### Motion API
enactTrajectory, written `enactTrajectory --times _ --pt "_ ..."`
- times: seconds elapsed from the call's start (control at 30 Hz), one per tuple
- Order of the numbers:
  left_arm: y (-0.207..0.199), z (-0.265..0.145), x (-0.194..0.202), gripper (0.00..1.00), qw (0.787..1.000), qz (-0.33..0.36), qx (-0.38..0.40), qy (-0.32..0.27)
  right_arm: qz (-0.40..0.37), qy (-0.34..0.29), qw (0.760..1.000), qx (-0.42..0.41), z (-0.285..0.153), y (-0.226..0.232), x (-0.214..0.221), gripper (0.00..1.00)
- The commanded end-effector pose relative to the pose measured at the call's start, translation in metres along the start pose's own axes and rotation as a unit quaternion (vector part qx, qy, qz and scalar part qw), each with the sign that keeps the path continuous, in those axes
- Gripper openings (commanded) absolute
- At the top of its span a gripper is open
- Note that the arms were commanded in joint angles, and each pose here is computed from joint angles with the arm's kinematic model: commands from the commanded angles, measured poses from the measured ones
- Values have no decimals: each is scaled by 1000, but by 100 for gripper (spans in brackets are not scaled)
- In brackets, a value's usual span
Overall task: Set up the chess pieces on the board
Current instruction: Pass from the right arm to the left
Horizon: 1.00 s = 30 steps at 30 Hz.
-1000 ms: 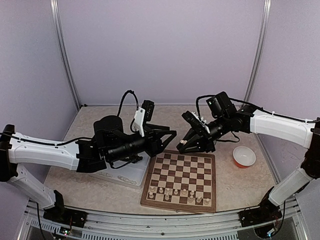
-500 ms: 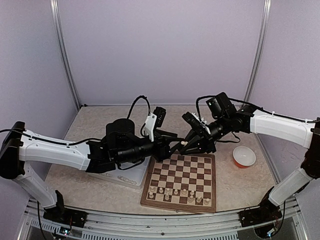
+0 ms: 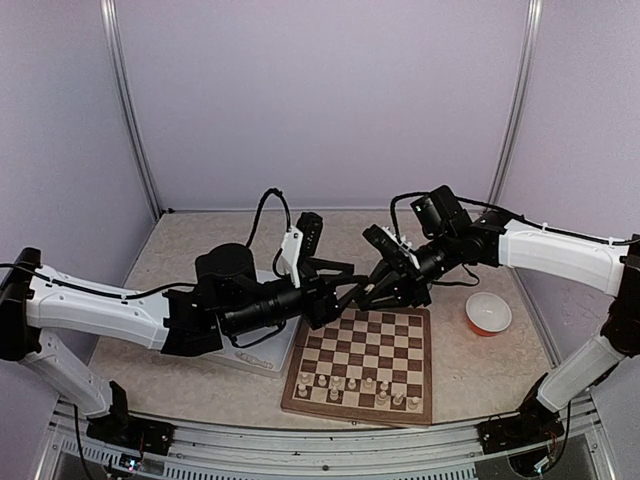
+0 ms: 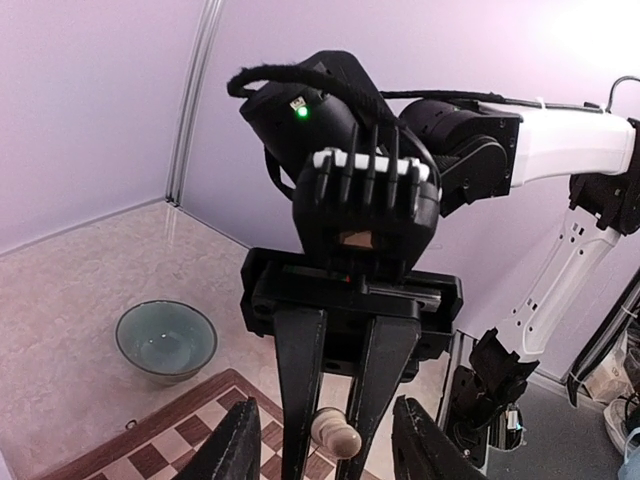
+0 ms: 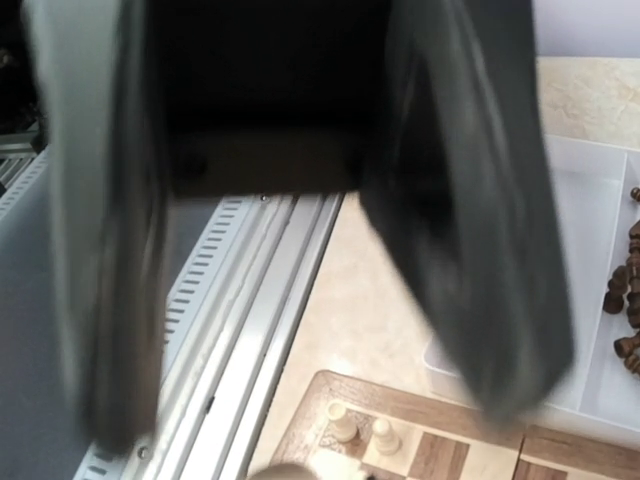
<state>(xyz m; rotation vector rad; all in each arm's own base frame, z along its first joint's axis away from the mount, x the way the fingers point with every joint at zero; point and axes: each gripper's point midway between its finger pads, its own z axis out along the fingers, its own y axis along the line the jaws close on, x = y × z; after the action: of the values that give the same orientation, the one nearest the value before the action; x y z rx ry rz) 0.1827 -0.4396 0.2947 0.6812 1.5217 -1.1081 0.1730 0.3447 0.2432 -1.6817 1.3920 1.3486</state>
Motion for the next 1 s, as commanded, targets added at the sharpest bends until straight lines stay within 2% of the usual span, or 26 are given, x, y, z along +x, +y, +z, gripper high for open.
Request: enactTrajectory --times 0.0,0.13,0.43,0.5,0.67,0.8,0.9,0.97 --pt "-6 19 13 45 1000 -5 13 26 -7 -4 1000 -1 0 -3 -5 4" --pt "-1 26 23 40 999 -7 5 39 -10 -6 1000 -1 0 -1 -7 4" --pt "4 29 31 17 999 -24 10 46 -12 -5 1000 1 -1 -2 -7 5" --pt "3 27 27 14 999 -26 15 41 -14 0 1000 9 -3 -4 -7 11" --pt "1 34 16 12 998 -13 23 57 -23 30 996 81 -38 -24 6 48" --pt "-1 47 26 12 993 6 29 112 -5 79 984 163 -86 -45 42 52" --pt "-6 58 37 12 987 22 44 151 13 57 973 225 -132 -54 53 53" --pt "-11 67 53 12 981 33 57 184 38 39 957 285 -165 -69 56 53"
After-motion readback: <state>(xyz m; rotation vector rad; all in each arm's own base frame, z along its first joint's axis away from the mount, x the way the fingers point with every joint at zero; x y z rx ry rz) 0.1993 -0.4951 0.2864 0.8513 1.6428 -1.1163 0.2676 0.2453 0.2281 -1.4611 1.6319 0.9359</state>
